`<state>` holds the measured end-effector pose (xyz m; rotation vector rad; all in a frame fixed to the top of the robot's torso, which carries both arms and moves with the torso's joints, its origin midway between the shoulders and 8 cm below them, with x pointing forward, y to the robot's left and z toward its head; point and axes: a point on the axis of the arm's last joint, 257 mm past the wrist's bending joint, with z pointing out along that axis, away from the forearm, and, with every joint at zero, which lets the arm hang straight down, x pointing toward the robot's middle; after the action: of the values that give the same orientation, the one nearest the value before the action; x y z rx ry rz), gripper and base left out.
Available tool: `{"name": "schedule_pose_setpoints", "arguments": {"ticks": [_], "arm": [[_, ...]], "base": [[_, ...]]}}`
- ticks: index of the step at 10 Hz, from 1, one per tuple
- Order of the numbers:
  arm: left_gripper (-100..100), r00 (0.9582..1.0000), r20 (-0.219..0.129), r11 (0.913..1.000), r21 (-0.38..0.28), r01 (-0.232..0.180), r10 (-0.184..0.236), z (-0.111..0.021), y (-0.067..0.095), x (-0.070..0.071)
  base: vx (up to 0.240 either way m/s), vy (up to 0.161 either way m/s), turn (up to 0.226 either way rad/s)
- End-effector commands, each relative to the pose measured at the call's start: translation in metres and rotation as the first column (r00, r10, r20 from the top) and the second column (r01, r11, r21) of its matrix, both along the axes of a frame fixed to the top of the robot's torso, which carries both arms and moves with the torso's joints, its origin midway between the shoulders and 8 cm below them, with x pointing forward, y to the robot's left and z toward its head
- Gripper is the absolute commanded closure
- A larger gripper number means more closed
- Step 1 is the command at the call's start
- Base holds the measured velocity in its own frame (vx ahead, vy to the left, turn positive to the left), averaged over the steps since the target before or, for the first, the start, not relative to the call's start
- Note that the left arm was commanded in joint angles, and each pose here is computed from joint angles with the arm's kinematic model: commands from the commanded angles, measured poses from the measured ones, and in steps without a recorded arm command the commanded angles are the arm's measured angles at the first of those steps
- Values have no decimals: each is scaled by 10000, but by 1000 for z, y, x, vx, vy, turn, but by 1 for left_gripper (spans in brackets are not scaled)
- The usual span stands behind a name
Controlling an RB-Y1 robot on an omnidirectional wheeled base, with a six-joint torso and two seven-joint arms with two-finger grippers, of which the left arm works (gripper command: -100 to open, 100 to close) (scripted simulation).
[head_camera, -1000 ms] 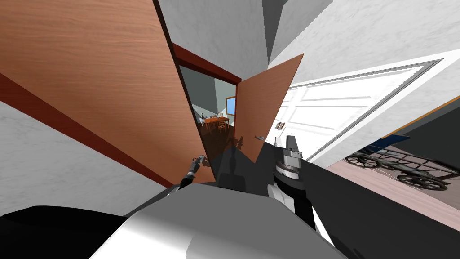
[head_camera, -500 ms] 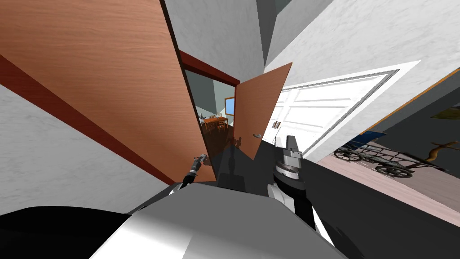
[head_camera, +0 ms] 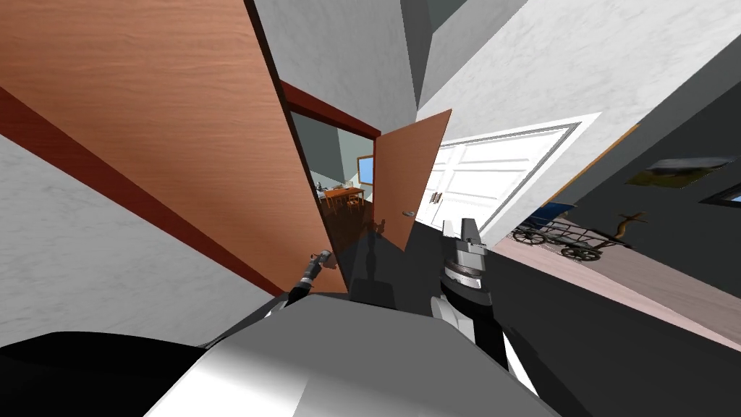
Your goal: Pull the door open
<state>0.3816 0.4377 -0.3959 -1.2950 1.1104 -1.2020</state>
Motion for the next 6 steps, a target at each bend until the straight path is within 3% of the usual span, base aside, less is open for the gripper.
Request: {"name": "schedule_pose_setpoints", "arguments": {"ticks": [1,4,5,6], "arm": [[100,9998,-16,9998,-27,212,-212,0,-1,-10],[100,9982,-18,9982,-47,604,-604,1,-1,-25],[100,9988,-68,9988,-27,489,-490,-2,0,-22],[100,9982,-86,9983,-45,587,-587,-3,0,-32]], "base": [[-171,23,-79],[-164,37,-92],[-64,20,-24],[-127,26,-151]]}}
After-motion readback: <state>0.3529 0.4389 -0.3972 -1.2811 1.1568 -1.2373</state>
